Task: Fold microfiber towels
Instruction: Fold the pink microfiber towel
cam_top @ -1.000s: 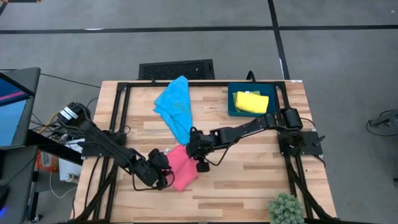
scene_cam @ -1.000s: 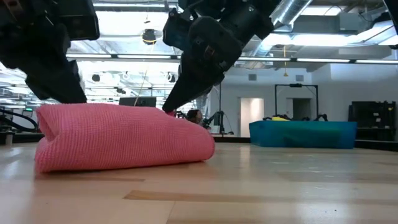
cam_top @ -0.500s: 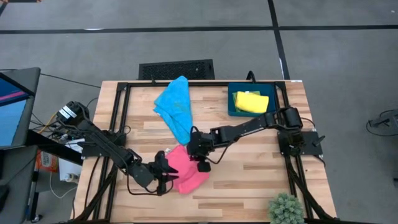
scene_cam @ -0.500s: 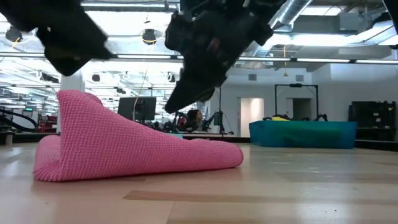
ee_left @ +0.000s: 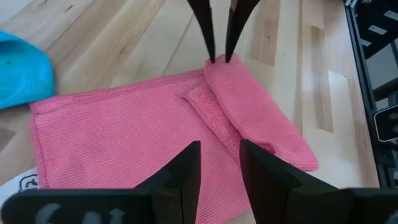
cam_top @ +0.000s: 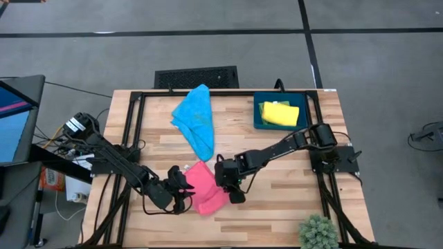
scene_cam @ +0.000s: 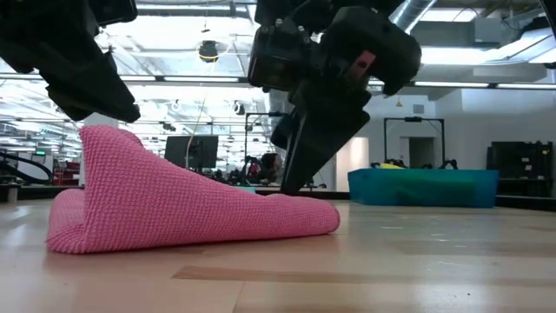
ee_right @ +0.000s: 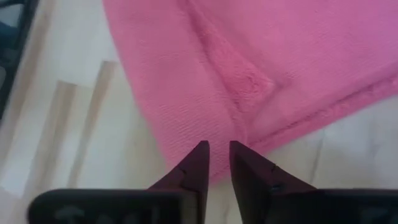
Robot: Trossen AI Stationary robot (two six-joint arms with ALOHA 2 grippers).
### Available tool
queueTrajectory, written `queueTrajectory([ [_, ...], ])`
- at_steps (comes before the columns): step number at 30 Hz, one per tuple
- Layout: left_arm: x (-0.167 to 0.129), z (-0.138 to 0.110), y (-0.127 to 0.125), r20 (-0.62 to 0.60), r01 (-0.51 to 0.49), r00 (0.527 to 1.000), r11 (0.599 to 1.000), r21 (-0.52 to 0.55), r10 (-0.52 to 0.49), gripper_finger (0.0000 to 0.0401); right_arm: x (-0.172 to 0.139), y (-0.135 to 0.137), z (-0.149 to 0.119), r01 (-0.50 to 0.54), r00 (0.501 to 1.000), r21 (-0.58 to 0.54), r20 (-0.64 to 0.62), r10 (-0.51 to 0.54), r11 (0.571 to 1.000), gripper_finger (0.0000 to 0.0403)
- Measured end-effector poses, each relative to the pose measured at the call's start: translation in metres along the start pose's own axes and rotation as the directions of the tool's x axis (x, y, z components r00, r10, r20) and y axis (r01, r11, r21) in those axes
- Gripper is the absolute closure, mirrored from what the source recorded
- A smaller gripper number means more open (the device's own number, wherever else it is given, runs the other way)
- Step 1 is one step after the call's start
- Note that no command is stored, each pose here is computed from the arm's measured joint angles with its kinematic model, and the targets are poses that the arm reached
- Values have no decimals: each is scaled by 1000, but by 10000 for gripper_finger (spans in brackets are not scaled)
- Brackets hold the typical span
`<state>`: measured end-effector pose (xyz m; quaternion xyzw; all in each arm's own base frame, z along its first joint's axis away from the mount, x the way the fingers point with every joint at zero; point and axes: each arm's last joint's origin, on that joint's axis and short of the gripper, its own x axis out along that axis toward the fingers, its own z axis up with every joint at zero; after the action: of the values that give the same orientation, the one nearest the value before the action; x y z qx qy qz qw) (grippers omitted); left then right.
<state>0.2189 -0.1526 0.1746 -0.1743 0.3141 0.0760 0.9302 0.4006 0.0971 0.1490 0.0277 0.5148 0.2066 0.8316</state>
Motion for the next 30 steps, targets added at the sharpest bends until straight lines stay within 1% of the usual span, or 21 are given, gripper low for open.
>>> queueTrajectory([
  [5, 0, 0, 0, 0, 0, 1000, 1000, -7, 0, 299, 0, -1, 1, 55, 998, -3, 10, -55, 998, 268],
  [9, 0, 0, 0, -3, -4, 1000, 1000, -8, 4, 299, -1, -4, 1, 76, 997, 6, 12, -76, 997, 234],
  [12, 0, 0, 0, -3, -4, 1000, 1000, 1, 4, 299, 0, -3, 0, 72, 997, 4, 6, -72, 997, 222],
  [15, 0, -1, 1, -9, -10, 1000, 1000, 5, 10, 299, 13, 2, -2, 52, 999, -6, -6, -52, 999, 222],
  [17, 0, -2, 2, -13, -14, 1000, 1000, 8, 14, 299, 17, 7, -7, 44, 998, -10, -43, -44, 999, 226],
  [19, 0, -2, 2, -16, -18, 1000, 1000, 11, 18, 299, 24, 11, -3, 37, 999, -28, -14, -38, 999, 233],
  [21, 0, -2, 2, -17, -19, 1000, 1000, 12, 20, 299, 25, 11, -7, 49, 998, -25, -44, -50, 998, 246],
  [23, 0, -2, 2, -20, -21, 1000, 1000, 14, 22, 299, 25, 12, -8, 55, 997, -22, -49, -56, 998, 267],
  [30, 0, -3, 3, -21, -24, 999, 1000, 17, 24, 299, 21, 7, -3, 62, 997, -2, -54, -62, 998, 364],
])
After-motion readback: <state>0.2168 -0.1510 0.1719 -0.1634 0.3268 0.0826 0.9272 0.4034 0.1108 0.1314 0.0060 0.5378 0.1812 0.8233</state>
